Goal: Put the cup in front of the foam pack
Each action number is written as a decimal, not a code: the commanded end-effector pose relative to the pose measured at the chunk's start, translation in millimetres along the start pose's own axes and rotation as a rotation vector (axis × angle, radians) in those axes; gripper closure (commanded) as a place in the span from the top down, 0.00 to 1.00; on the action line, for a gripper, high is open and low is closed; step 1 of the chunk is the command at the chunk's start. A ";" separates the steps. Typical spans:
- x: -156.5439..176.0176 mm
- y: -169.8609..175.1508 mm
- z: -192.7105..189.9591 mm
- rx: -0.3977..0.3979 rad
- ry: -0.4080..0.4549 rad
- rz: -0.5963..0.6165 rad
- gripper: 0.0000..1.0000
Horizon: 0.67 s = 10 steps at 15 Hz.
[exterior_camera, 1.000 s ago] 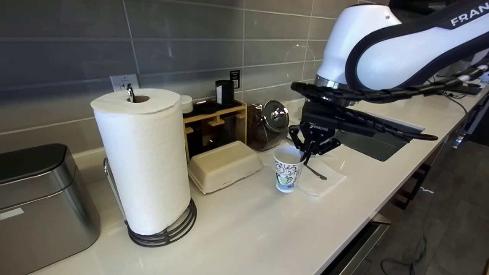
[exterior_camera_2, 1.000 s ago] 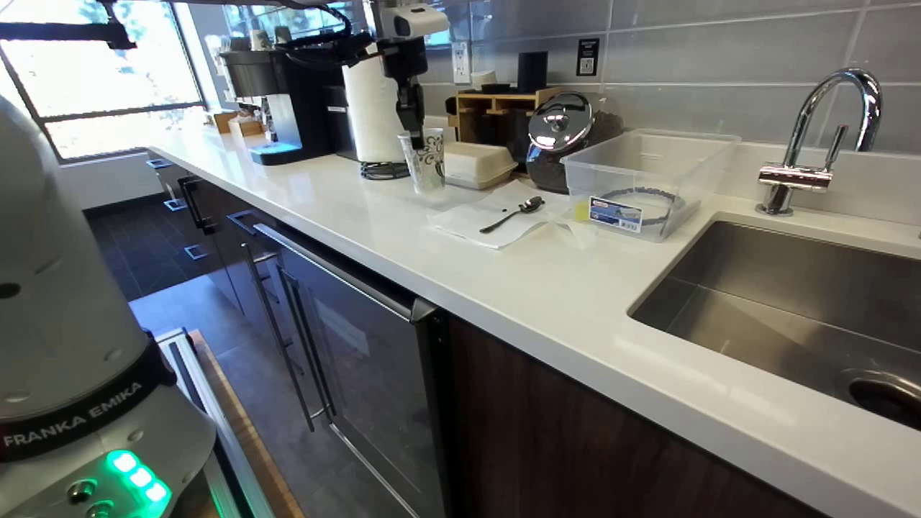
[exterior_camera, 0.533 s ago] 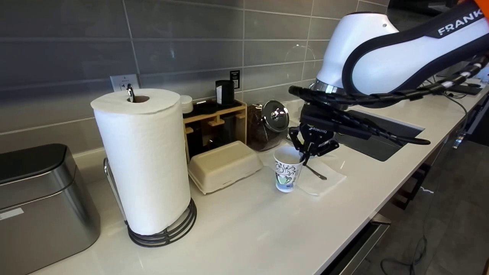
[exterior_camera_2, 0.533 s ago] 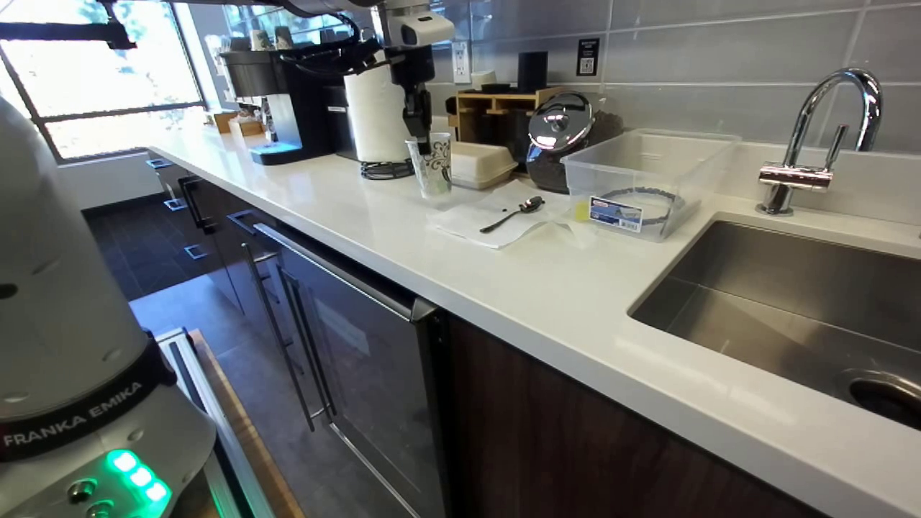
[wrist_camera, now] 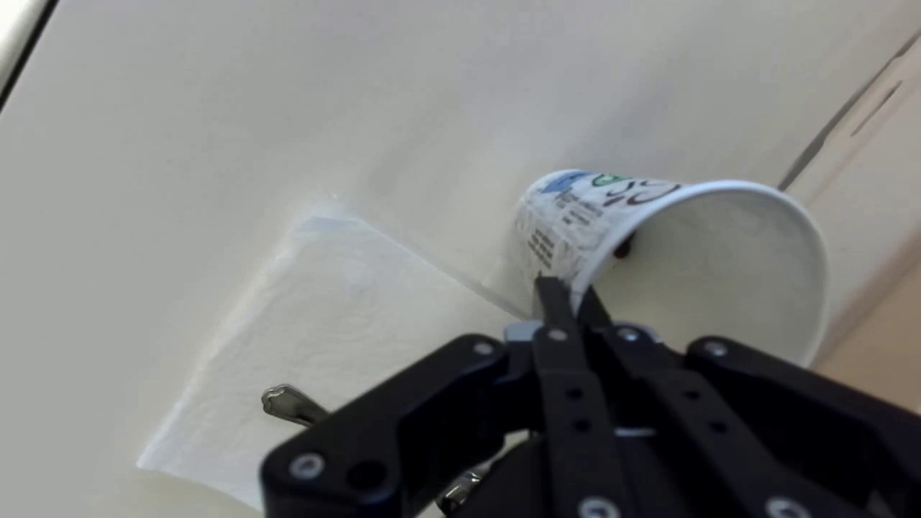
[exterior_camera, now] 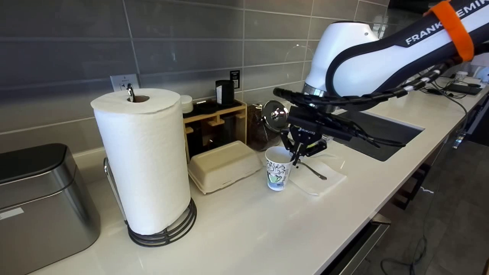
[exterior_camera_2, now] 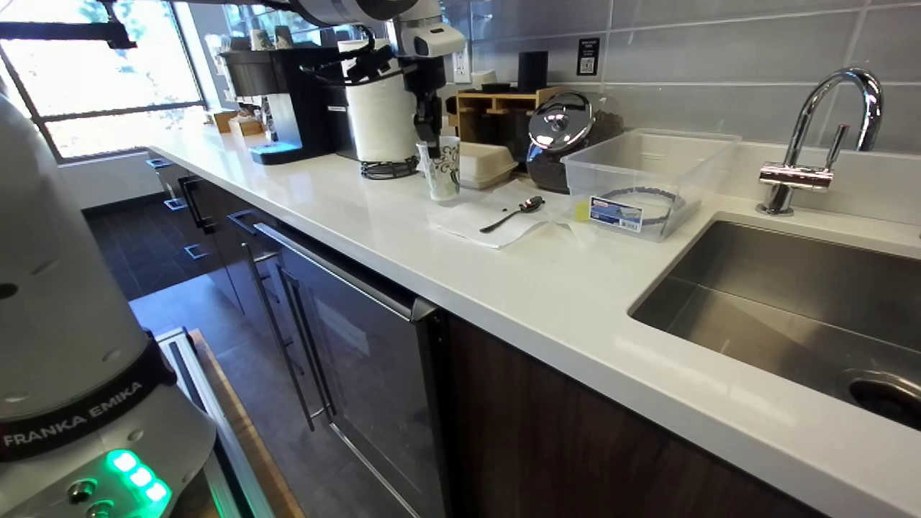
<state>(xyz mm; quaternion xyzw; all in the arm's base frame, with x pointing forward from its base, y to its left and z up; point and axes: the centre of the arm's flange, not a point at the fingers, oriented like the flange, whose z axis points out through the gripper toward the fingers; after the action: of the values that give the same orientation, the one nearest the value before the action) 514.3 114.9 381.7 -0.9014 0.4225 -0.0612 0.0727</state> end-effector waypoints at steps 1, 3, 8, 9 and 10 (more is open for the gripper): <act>9.6 -11.0 4.4 0.033 -0.001 0.044 0.01; 12.1 -11.8 6.8 0.029 -0.009 0.048 0.01; 14.7 -12.7 19.6 0.015 -0.015 0.048 0.01; 14.2 -12.6 22.1 0.012 -0.021 0.045 0.01; 13.0 -12.8 22.5 -0.001 -0.030 0.042 0.29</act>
<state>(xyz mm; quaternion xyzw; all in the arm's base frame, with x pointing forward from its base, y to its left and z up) 530.7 110.0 370.5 -0.8956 0.4353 -0.0553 0.0733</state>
